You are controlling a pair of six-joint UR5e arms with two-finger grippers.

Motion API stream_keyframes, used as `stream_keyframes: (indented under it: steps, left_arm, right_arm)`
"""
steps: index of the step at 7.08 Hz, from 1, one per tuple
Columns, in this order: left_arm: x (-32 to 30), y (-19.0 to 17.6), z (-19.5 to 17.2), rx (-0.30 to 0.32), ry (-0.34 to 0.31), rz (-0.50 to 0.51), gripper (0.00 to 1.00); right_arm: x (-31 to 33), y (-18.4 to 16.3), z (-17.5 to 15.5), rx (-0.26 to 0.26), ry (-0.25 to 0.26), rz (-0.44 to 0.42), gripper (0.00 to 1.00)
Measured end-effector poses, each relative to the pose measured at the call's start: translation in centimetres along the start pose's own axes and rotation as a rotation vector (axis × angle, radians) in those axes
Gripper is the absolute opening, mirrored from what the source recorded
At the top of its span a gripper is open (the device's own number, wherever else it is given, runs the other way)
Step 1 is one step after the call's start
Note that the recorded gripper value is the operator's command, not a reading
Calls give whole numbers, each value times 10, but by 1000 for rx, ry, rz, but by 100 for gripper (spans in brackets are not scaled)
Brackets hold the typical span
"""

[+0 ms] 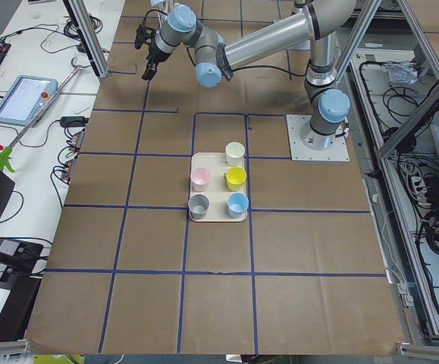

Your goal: Transfer IKEA cup to right arm and place on rack

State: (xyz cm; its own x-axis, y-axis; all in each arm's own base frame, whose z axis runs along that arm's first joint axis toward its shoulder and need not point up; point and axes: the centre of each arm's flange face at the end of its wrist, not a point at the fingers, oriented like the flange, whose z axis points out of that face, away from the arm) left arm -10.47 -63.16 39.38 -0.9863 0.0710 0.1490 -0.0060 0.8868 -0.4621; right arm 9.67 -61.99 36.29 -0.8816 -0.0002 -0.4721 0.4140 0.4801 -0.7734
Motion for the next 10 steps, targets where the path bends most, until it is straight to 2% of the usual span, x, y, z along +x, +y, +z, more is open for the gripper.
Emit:
stream_keyframes:
  steps: [2,4,6,8,10]
  left_arm:
    - [16,5,-43,-234,-26,-34,100]
    - [16,24,-79,-395,-82,-55,100]
    - [15,45,-105,-464,-117,-62,100]
    - [-3,60,-121,-494,-161,-76,100]
    - [-49,90,-142,-511,-190,-107,100]
  right_arm:
    - [28,-20,21,47,29,-251,10]
    - [43,-24,47,87,53,-427,10]
    - [59,-10,68,95,64,-508,10]
    - [69,8,70,66,72,-506,10]
    - [73,23,67,36,77,-495,10]
